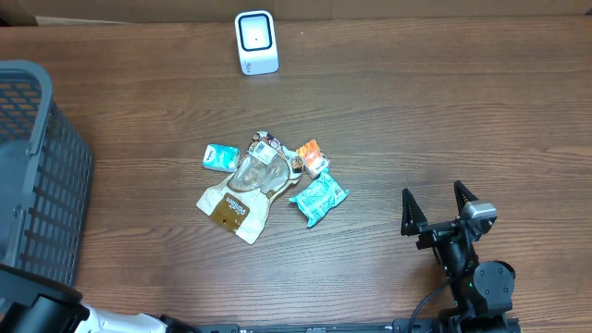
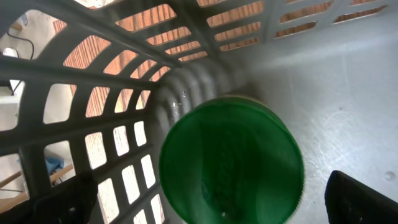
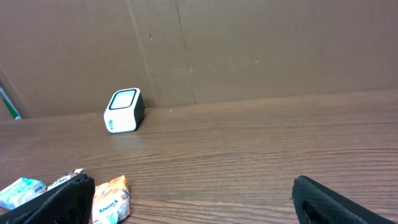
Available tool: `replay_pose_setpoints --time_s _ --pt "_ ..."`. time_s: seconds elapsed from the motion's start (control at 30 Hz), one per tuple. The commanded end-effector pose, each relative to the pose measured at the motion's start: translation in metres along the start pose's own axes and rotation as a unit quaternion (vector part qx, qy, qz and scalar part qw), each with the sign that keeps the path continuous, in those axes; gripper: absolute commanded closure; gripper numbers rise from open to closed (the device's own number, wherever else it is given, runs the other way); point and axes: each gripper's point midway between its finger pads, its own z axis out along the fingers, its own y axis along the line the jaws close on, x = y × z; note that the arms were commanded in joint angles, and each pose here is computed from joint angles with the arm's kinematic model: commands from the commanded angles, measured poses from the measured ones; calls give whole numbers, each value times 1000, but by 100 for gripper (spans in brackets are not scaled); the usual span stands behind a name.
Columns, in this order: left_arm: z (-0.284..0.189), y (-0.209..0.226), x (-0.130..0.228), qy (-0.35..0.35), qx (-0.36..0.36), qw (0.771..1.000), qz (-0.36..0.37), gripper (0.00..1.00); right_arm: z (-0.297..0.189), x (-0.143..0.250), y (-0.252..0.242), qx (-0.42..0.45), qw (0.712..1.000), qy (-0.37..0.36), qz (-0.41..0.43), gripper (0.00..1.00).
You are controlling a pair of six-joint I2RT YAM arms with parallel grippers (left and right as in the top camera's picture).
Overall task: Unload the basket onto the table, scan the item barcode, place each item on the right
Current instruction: 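Reach the left gripper into the basket and grasp the green-capped jar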
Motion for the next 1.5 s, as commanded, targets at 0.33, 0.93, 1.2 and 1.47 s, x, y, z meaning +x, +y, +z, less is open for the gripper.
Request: replay_pose_setpoints --time_s 0.33,0.93,1.2,1.47 --pt "15 -5 -8 -24 7 1000 -6 22 0 2 -3 6 1000 -1 4 0" --pt "14 -26 -9 -23 62 997 -41 32 0 2 -3 6 1000 -1 4 0" --pt "11 -40 -3 -14 84 996 -6 33 0 2 -3 6 1000 -1 4 0" --pt "-4 -93 4 -17 178 981 71 34 0 2 -3 6 1000 -1 4 0"
